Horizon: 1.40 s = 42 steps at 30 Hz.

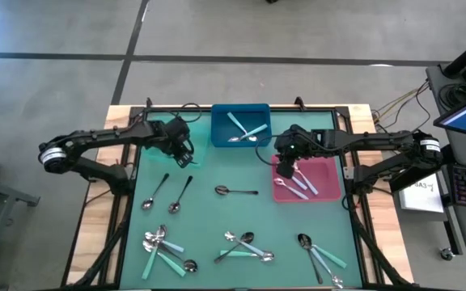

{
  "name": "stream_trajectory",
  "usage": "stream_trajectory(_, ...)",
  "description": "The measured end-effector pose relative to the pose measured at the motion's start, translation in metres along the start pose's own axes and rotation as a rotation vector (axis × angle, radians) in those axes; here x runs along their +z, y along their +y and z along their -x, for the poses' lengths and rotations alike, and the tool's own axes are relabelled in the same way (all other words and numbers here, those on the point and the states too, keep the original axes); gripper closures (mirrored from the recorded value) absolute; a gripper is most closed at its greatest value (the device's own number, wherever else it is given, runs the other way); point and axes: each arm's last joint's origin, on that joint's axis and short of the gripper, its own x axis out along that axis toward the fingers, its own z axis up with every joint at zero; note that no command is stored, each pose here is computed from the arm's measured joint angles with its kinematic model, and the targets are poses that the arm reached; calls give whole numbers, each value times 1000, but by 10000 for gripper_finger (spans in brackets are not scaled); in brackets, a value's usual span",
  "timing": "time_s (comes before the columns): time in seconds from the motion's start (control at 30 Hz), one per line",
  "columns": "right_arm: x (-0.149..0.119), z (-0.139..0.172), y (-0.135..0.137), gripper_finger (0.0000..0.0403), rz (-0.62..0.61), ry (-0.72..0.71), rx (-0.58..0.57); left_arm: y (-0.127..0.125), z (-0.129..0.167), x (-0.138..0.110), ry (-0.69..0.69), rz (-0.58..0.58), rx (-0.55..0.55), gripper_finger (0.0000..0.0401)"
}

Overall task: Sort silverware by color (type)
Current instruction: Adjust the green bin

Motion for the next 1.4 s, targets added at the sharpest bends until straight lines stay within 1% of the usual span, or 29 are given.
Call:
stream_trajectory(0.07,0,0,0,291,-10,-2,0,-1,1,1,-8,2,-2,285)
stream_trajectory(0.2,0,0,0,291,-16,-1,-1,-4,12,9,-79,-28,-24,285)
stream_trajectory(0.23,0,0,0,291,-17,-1,-1,-5,17,11,-93,-44,-40,285)
stream_trajectory(0.3,0,0,0,291,-31,-1,-1,-10,26,9,-90,-71,-111,285)
stream_trajectory(0.37,0,0,0,291,-43,-1,-1,-16,33,4,-78,-85,-191,285)
stream_trajectory(0.43,0,0,0,291,-42,-1,-1,-23,39,-3,-57,-85,-239,285)
stream_trajectory(0.57,0,0,0,291,-32,-1,-2,-39,45,-21,1,-103,-277,285)
stream_trajectory(0.67,0,0,0,291,-25,-2,-4,-50,43,-33,35,-110,-293,285)
stream_trajectory(0.73,0,0,0,291,-18,-2,-4,-53,37,-38,55,-102,-261,285)
stream_trajectory(0.93,1,0,-1,291,-9,-9,-20,-49,11,-43,89,-41,-53,285)
stream_trajectory(1.1,1,0,-1,291,-9,-9,-21,-45,-9,-45,122,-6,84,285)
stream_trajectory(1.23,1,0,-1,291,-9,-9,-21,-44,-17,-42,99,14,178,285)
stream_trajectory(1.4,1,0,-1,291,-17,-9,-20,-37,-20,-34,41,82,240,285)
